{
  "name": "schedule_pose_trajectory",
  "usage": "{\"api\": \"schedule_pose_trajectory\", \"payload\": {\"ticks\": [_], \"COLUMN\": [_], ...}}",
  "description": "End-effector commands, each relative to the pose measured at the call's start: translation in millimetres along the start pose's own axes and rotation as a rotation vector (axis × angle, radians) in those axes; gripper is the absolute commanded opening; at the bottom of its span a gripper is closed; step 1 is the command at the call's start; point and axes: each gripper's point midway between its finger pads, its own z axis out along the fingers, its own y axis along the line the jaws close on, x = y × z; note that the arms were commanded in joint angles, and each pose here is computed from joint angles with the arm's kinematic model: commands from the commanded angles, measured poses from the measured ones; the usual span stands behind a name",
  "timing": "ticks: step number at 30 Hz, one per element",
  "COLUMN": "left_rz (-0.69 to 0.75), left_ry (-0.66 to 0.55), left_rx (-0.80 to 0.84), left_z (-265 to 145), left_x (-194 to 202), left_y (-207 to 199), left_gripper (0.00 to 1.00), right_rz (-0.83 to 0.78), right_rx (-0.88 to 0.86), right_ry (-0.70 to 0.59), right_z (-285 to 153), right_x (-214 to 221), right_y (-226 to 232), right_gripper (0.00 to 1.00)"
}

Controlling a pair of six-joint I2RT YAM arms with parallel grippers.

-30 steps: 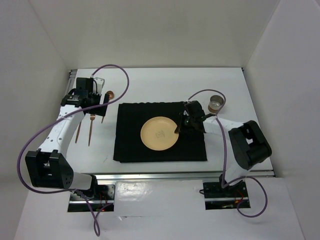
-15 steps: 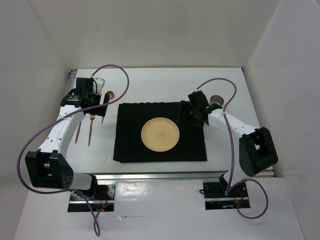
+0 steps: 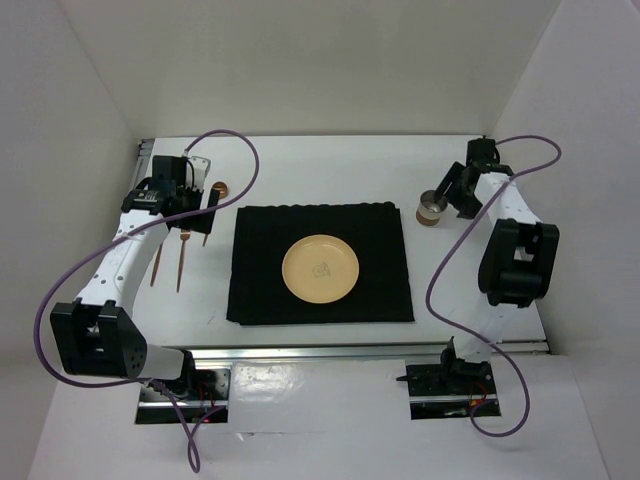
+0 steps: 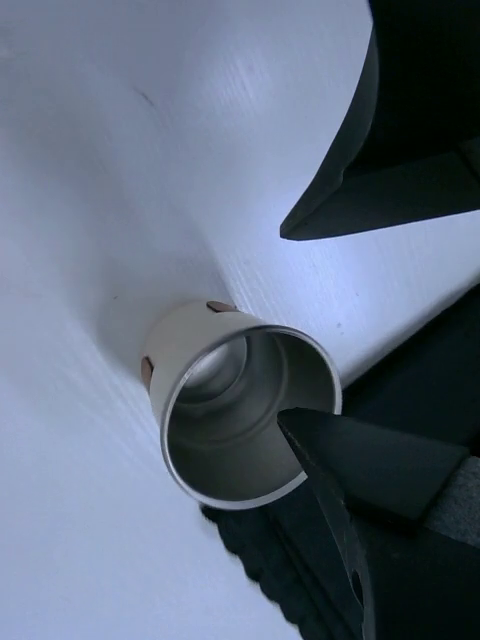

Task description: Set the dinner table for one person

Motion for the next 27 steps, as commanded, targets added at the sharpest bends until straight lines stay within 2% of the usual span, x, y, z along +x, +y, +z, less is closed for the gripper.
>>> {"api": "schedule_pose_trajectory", "payload": {"ticks": [1,4,8,9,11,12,14,15,20,23,25,27], "left_rz": [-0.012,-0.012,-0.003,-0.003,-0.003,-0.003,-0.003,-0.003,-0.002,-0.002,-0.001,0.001], "left_ry": [-0.066,-0.066,-0.064,-0.064,-0.064,-0.064,-0.064,-0.064,-0.055,-0.055,-0.046,-0.037], "left_rx": [-0.002,-0.002,-0.012,-0.012,-0.012,-0.012,-0.012,-0.012,-0.011,-0.011,-0.009,-0.007], "left_z": [-11.5,-12.6,-12.7,-13.7,-13.7,-13.7,-13.7,-13.7,-12.9,-11.9,-9.0,-9.3], "left_x": [-17.8,-15.6,-15.2,-13.1,-13.1,-13.1,-13.1,-13.1,-13.0,-15.2,-14.0,-11.7], "left_y": [4.2,4.0,6.2,5.9,5.9,5.9,5.9,5.9,5.8,6.1,5.5,5.1], "left_gripper": [1.00,1.00,1.00,1.00,1.00,1.00,1.00,1.00,1.00,1.00,1.00,1.00], "right_rz": [-0.036,-0.027,-0.029,-0.029,-0.031,-0.041,-0.051,-0.061,-0.136,-0.213,-0.282,-0.315], "right_rx": [-0.014,0.021,0.052,0.062,0.091,0.103,0.123,0.134,0.111,0.050,-0.039,-0.080], "right_ry": [0.035,0.053,0.066,0.062,0.060,0.065,0.045,0.040,-0.070,-0.117,-0.120,-0.103], "right_z": [13.7,29.0,42.1,42.3,48.7,48.2,45.2,45.2,4.7,-25.2,-39.5,-47.2], "right_x": [-0.4,-1.0,3.9,3.0,2.8,4.0,-0.6,-1.6,-28.3,-24.1,-7.1,12.1], "right_y": [8.2,5.2,-1.0,-2.7,-7.5,-10.4,-14.0,-16.3,4.8,46.2,83.5,101.2], "right_gripper": [0.74,0.73,0.61,0.51,0.38,0.21,0.04,0.00,0.00,0.00,0.00,0.00]}}
